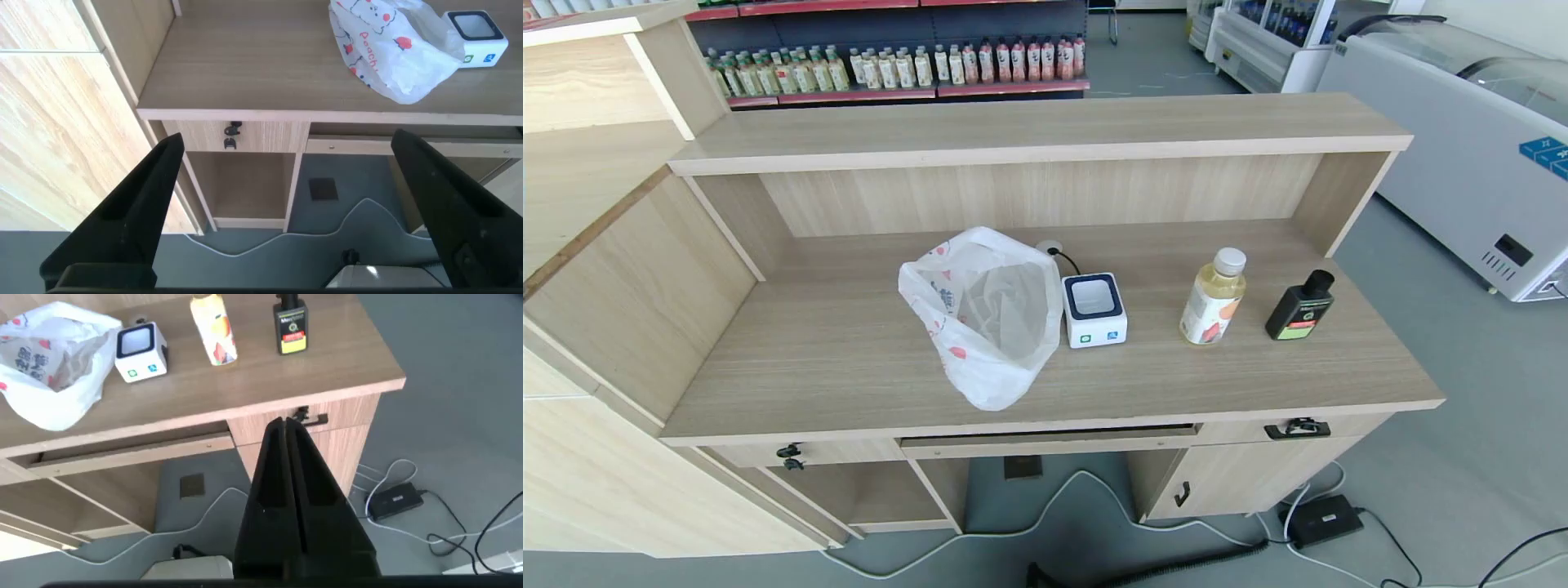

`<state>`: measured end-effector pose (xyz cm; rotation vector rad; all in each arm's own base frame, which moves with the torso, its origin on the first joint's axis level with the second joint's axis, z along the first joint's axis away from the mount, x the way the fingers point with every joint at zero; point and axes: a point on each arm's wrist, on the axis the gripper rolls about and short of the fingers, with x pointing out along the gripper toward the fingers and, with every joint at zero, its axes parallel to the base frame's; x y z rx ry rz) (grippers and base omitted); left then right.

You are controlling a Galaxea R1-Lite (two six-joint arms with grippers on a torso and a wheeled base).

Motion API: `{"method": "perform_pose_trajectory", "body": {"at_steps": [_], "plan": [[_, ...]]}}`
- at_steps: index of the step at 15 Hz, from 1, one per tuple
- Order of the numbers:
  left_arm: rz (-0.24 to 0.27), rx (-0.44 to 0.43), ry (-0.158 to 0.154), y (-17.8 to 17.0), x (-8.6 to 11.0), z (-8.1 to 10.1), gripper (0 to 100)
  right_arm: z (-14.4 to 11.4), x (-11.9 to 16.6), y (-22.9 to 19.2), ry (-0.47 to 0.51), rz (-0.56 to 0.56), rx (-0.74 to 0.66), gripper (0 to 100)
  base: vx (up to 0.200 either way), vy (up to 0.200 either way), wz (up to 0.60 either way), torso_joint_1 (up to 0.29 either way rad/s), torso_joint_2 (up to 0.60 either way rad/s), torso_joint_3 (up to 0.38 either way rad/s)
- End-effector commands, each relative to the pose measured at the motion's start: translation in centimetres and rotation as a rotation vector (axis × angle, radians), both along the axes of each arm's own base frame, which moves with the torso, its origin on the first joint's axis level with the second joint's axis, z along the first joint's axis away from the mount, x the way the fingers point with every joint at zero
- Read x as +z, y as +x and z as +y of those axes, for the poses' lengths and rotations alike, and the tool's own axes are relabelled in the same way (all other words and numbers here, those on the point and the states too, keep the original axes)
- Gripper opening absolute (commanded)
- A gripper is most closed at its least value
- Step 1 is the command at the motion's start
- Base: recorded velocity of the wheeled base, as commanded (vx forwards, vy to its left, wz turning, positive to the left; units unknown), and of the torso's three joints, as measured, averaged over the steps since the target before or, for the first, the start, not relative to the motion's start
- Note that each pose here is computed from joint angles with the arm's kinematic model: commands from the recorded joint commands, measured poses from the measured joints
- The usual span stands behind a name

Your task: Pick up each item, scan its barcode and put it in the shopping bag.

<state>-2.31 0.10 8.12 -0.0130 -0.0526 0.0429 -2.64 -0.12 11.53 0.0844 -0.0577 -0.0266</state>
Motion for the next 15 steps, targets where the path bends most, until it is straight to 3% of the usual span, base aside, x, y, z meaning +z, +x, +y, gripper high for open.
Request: {"method": "perform_pose_trajectory", "body": {"at_steps": [1,4,5,8,11,15], "plan": [[0.0,0.001,0.0,0.0,0.0,0.0,100,0.2,12.3,5.9,0.05,0.05,0.046,0,0.0,0.0,0.0,0.0,0.0,0.0],[0.0,0.001,0.0,0.0,0.0,0.0,100,0.4,12.4,8.6,-0.064,0.147,0.101,0,0.0,0.0,0.0,0.0,0.0,0.0],[0.0,0.001,0.0,0.0,0.0,0.0,100,0.4,12.3,9.1,-0.073,0.165,0.104,100,0.0,0.0,0.0,0.0,0.0,0.0],[-0.001,0.001,0.0,0.0,0.0,0.0,100,0.8,12.4,12.4,-0.089,0.242,0.129,100,0.0,0.0,0.0,0.0,0.0,0.0],[-0.001,0.001,0.0,0.0,0.0,0.0,100,1.3,12.1,17.6,-0.078,0.221,0.137,100,0.0,0.0,0.0,0.0,0.0,0.0],[-0.001,0.001,0.0,0.0,0.0,0.0,100,-0.5,7.9,26.1,-0.105,0.254,0.039,100,0.0,0.0,0.0,0.0,0.0,0.0]]}}
